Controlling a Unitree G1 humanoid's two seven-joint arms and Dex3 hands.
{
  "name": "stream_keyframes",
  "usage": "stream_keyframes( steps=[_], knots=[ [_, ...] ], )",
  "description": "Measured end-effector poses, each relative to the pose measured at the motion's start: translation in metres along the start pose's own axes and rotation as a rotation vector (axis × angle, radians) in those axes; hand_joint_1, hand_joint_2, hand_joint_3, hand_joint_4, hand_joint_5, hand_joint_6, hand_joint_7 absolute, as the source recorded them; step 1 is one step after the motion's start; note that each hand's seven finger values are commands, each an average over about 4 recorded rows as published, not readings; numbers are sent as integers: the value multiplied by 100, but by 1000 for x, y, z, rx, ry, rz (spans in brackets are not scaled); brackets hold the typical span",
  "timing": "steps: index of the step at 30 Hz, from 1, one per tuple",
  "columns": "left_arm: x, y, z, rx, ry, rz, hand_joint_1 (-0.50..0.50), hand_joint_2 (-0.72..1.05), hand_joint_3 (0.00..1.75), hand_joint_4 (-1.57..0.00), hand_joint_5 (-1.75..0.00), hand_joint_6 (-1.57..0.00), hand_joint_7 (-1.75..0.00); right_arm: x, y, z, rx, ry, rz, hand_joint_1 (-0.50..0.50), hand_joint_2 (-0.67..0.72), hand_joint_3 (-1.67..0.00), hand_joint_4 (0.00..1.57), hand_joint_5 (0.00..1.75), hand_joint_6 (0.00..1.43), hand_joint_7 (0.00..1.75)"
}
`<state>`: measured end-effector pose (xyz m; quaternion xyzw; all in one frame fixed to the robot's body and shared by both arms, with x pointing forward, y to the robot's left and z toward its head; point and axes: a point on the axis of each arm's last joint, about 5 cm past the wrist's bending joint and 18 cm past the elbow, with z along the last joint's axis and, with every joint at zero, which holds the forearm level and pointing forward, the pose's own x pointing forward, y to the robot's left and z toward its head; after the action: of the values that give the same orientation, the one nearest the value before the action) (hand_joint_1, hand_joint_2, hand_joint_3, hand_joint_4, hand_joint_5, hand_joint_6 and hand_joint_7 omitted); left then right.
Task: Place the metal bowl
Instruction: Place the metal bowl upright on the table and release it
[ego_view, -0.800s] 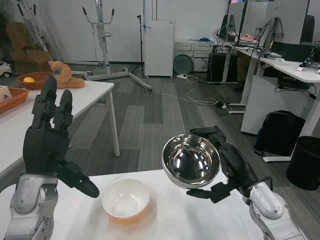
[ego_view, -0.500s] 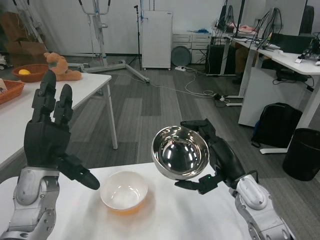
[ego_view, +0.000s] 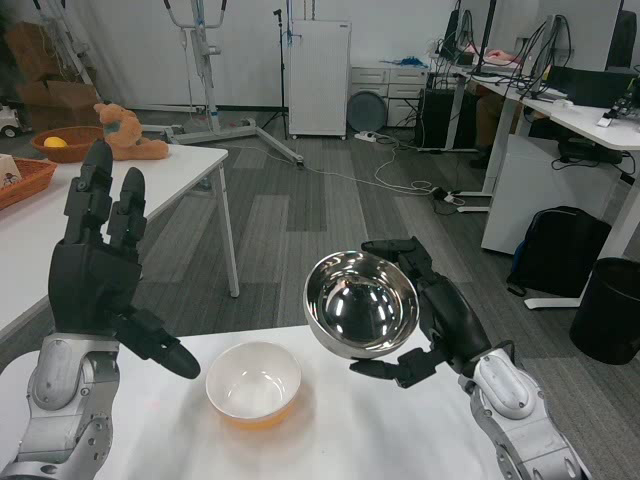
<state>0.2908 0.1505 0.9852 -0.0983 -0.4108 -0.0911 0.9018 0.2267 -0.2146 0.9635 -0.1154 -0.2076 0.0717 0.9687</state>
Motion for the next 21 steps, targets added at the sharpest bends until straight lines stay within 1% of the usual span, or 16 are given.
stream_keyframes(
  steps=[3,5,7,21],
  knots=[
    [0,0,0,0,0,0,-50,-72,9,0,0,0,0,0,0,0,1,-1,0,-44,-60,-151,83,165,108,154],
    [0,0,0,0,0,0,-50,-72,9,0,0,0,0,0,0,0,2,-2,0,-46,-60,-151,83,165,108,154],
    [0,0,0,0,0,0,-50,-72,7,0,0,0,0,0,0,0,3,-4,-1,-46,-60,-151,83,165,108,154],
    [0,0,0,-1,0,-2,-50,-72,9,0,0,0,0,0,0,1,11,-18,-3,-46,-60,-151,83,165,107,154]
  ],
)
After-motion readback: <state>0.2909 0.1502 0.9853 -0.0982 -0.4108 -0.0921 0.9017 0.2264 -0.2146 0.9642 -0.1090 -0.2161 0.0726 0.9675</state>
